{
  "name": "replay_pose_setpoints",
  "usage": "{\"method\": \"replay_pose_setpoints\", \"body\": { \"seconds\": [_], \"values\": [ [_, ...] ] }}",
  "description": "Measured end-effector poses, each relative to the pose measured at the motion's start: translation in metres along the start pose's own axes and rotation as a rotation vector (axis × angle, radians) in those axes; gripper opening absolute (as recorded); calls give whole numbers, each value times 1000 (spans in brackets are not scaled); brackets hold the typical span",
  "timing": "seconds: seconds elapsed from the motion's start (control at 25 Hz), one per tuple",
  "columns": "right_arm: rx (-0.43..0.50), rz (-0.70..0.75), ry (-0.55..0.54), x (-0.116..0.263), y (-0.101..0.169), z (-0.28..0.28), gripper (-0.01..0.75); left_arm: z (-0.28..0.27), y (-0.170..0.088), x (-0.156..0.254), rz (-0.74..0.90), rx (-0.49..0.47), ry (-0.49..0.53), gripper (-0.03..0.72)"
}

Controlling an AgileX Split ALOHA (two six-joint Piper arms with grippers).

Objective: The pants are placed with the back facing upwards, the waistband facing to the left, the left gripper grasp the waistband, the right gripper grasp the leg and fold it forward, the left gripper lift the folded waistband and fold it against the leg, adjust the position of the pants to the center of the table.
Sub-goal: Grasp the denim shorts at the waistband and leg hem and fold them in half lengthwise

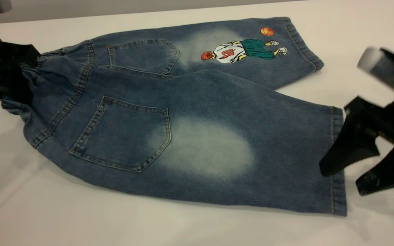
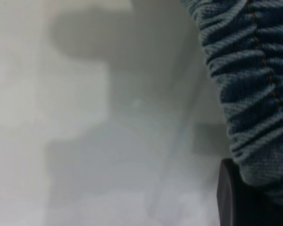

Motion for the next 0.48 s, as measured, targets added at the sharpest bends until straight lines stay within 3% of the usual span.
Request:
{"method": "replay_pose_setpoints", "body": {
  "seconds": [0.48],
  "values": [
    [-3,6,15,-2,-8,22,444,0,0,0,-1,-2,-4,128]
  ]
}}
Point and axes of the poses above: a point on each arm's last joint axis where the gripper is mounted, z pointing out along that axis toward the gripper, y along the wrist's bending axis when the last joint is at zero, x = y × z, the point moved 2 cm from there along z, pointing out along that axis toward the gripper, and after that the axes turned 14 degrees about z, right-handed, at the moved point
